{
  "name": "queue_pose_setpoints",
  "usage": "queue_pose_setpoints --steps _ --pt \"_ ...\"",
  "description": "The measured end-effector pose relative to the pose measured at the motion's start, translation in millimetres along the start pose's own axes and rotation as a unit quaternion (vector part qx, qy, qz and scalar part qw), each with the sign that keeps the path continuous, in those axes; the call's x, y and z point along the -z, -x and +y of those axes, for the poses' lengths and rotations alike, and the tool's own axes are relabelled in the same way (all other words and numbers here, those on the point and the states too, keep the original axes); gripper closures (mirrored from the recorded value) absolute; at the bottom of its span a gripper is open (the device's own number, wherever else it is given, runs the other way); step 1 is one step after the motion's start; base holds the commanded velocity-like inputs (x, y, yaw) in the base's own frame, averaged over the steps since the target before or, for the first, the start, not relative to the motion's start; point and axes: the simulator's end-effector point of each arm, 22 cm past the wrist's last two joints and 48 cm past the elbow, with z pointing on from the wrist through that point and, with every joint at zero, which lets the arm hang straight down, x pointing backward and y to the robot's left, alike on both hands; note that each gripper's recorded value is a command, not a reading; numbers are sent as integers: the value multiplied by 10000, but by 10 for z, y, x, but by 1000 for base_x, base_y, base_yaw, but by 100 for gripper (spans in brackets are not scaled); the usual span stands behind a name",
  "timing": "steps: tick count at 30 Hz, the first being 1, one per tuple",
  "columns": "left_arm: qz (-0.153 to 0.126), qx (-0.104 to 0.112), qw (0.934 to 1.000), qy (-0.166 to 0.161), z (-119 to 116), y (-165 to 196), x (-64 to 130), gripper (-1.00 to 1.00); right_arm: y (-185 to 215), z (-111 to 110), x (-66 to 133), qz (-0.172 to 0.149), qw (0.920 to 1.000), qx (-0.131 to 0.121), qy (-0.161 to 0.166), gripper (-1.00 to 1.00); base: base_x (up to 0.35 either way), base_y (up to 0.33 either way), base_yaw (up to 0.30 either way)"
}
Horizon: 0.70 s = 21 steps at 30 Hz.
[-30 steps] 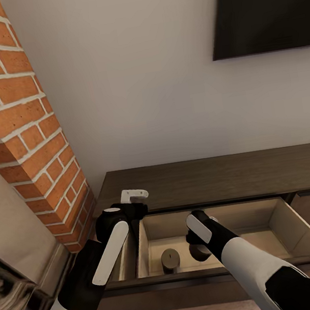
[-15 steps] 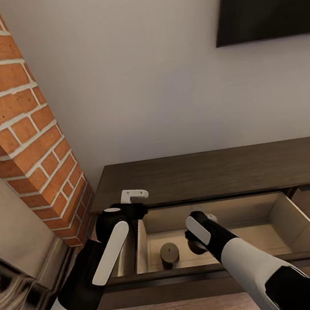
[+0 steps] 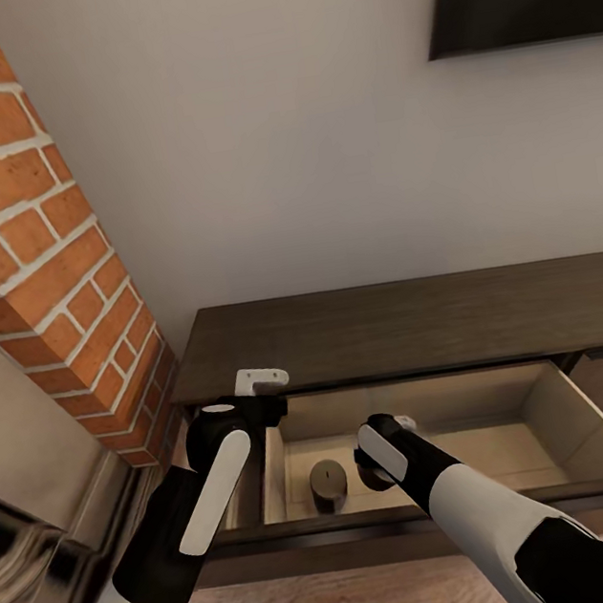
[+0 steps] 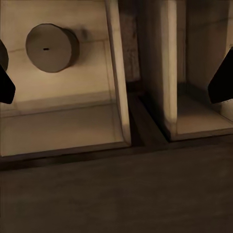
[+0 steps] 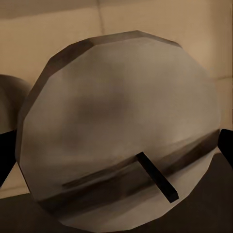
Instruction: Place each of the two pumpkins and all three candles from the living room inside a cabinet in the living room (use any cabinet), then make sure every cabinet is closed, and position the cauldron so it is next to a table in the living room.
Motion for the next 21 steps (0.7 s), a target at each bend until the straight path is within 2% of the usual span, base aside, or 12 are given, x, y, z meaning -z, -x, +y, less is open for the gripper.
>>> queue_pose_setpoints --steps 9,14,21 --pt "182 5 9998 -25 -14 -158 -167 -100 -126 7 -182 169 9999 26 -28 100 0 0 0" --pt "181 7 9998 -23 -13 -157 -166 -100 -121 7 -182 155 9999 22 -30 100 0 0 0" --pt "222 5 9998 13 1 -194 -202 -100 -71 9 -225 7 9999 -140 -37 100 0 0 0"
